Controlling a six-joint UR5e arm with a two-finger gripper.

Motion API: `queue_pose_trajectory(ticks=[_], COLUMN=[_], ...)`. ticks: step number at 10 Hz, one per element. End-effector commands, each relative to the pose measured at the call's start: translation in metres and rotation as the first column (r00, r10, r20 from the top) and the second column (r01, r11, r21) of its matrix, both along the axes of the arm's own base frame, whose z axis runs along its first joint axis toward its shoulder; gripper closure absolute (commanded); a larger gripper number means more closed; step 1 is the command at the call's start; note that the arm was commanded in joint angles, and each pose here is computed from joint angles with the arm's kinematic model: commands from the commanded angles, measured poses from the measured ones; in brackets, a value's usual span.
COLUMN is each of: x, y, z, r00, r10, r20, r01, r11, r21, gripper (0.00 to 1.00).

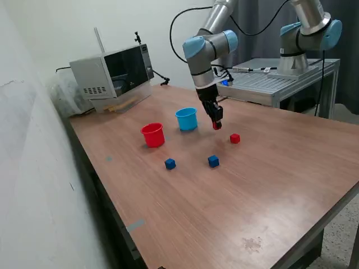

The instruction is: Place red objects in the red bin, and blue objects in the blue bin.

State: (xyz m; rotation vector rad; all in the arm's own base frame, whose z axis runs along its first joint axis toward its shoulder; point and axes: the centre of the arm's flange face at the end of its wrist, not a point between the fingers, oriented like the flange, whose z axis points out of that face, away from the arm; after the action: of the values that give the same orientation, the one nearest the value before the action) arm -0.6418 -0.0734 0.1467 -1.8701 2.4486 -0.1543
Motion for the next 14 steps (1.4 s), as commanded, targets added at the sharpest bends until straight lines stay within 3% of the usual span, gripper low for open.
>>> queue_pose_trajectory(ticks=[1, 6, 7, 11, 12, 14], x=[-0.019, -0.080, -0.097, -0.135, -0.140, -0.145], y=[0.002, 0.024, 0.054, 0.136, 0.143, 0.145], z=[0.061, 0.162, 0.173, 0.129, 0.119, 0.093], r00=[0.997, 0.968, 0.959, 0.955, 0.952, 0.959], r10=[0.000, -0.013, -0.047, -0.141, -0.159, -0.160], r20=[-0.081, -0.249, -0.279, -0.261, -0.260, -0.236], r01=[0.001, 0.018, 0.055, 0.148, 0.155, 0.154], r11=[1.000, 1.000, 0.998, 0.989, 0.987, 0.987], r21=[0.010, 0.019, 0.021, 0.010, -0.037, -0.043], gripper=[1.00, 1.00, 1.00, 1.00, 1.00, 1.00])
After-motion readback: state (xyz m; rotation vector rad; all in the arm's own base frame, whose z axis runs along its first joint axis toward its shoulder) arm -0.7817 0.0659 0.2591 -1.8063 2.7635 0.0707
